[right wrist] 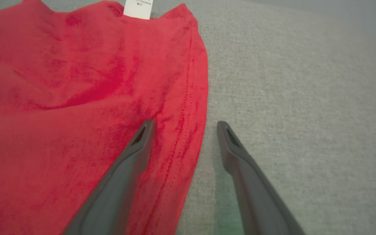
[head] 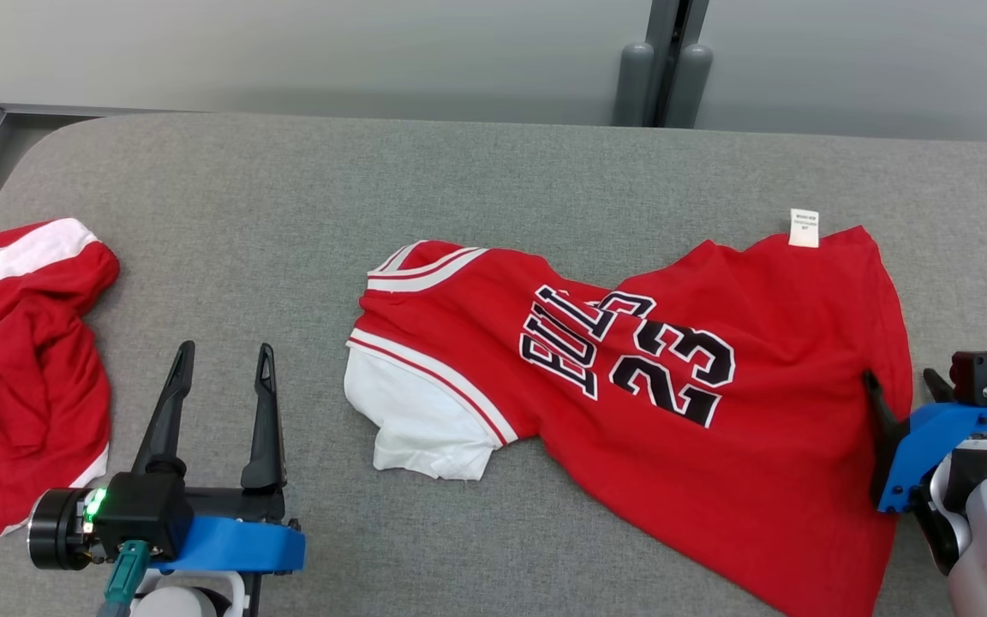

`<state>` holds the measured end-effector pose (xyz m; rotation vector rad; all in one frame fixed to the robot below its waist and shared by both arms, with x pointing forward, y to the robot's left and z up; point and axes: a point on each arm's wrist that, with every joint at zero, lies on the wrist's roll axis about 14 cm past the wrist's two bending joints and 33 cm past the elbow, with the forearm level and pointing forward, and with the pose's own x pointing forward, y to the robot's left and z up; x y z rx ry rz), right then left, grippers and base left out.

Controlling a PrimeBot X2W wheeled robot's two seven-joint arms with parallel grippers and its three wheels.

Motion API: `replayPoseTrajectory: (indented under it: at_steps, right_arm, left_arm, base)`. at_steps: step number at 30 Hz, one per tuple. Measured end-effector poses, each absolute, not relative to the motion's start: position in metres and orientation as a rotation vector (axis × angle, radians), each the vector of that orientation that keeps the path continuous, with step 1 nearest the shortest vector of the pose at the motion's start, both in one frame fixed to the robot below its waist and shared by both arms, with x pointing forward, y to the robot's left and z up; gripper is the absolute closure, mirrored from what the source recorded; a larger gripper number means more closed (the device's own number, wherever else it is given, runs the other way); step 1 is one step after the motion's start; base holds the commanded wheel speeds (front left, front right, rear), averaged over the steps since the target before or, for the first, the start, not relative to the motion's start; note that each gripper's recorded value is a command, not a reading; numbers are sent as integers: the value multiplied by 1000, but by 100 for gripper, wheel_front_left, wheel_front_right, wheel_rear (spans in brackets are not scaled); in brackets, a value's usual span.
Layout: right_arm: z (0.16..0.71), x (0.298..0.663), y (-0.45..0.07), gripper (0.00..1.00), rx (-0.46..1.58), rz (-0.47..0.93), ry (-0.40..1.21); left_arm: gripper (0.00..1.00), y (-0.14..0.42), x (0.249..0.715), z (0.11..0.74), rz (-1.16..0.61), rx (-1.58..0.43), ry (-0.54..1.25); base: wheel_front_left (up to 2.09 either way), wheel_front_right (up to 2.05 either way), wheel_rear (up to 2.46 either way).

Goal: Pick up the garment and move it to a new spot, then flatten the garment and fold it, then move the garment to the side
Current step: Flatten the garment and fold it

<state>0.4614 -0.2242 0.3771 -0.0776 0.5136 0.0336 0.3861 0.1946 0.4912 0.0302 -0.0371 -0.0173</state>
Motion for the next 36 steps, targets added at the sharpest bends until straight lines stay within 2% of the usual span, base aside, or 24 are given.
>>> replayPoseTrajectory:
  at_steps: [5,6,7,8,13,21,26,27,28,29,36]
  right_arm:
    - [367,460,-220,0,-77,44,558]
    - [365,460,-219,48,-73,46,565]
    - [365,461,-218,69,-68,48,561]
    - [365,462,-217,100,-64,49,557]
    - [372,475,-215,100,-72,59,527]
    - [408,525,-231,100,-113,35,426]
    - [414,540,-242,100,-113,5,411]
    - [412,541,-241,69,-110,3,417]
    - [411,541,-241,46,-111,4,416]
    - [410,541,-241,0,-107,1,415]
    - [431,539,-250,0,-89,-28,315]
  left_arm:
    - [0,195,387,492,-11,26,-38]
    - [0,196,387,491,-9,25,-36]
    - [0,196,387,490,-9,24,-35]
    - [0,196,387,490,-8,23,-33]
    - [0,199,388,489,-1,22,-29]
    - [0,204,392,485,13,24,-21]
    - [0,208,395,484,23,27,-17]
    - [0,208,394,484,24,27,-15]
    - [0,209,394,483,26,27,-13]
    - [0,209,394,483,27,27,-12]
    - [0,206,396,485,21,22,-20]
  base:
    - [0,0,0]
    - [0,0,0]
    - [0,0,0]
    - [0,0,0]
    - [0,0,0]
    - [0,0,0]
    - [0,0,0]
    - [0,0,0]
    - [0,0,0]
    - [0,0,0]
    - [0,0,0]
